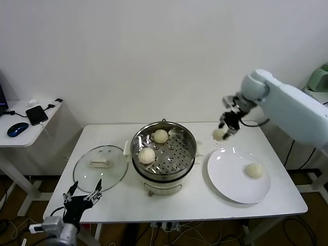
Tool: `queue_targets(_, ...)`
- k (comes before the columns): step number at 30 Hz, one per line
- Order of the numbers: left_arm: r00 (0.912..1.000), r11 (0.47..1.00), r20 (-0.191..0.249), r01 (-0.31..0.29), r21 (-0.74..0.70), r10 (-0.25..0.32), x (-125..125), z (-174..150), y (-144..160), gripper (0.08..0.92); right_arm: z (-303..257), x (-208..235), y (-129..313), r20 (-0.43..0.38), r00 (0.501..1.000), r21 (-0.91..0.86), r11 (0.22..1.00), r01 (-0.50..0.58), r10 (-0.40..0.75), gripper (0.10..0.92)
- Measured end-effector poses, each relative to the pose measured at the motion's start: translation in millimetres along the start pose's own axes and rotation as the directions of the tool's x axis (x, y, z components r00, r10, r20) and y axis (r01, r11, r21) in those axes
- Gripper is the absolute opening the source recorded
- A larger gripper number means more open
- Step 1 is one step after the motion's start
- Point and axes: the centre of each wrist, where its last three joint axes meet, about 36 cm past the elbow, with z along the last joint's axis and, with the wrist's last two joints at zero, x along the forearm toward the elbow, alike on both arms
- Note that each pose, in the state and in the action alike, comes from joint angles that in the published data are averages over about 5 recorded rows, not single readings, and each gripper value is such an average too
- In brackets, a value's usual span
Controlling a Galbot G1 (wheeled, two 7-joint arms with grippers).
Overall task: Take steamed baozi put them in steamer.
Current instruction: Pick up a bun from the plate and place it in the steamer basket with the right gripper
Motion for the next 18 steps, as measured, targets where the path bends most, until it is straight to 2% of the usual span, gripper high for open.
queue_targets(4, 1.0, 1.0, 0.004, 0.002, 0.002, -0.002, -0.6, -0.5, -0.2, 0.823, -42.7, 4.4, -23.2, 0.061, 0.997, 0.187, 0.982, 0.027, -0.039, 0.484)
queue_targets(8, 1.0, 1.0, 0.008, 0.0, 0.008, 0.0, 0.2, -2.2, -0.5, 0.823, -79.4, 1.0, -33.9, 0.069, 0.995, 0.399, 0.916, 0.037, -0.07, 0.484)
queue_targets(12, 0.9999, 1.0, 0.015, 0.002, 0.013, -0.002, 0.6, -3.9, -1.0, 0.823, -111.1, -9.1, -36.5, 0.036, 0.996, 0.585, 0.81, 0.044, -0.08, 0.484)
queue_targets(18, 0.9995, 1.0, 0.03, 0.005, 0.009, -0.005, 2.6, -6.8, -2.2, 0.823, -150.7, -29.0, -29.9, -0.05, 0.996, 0.769, 0.634, 0.087, -0.076, 0.484)
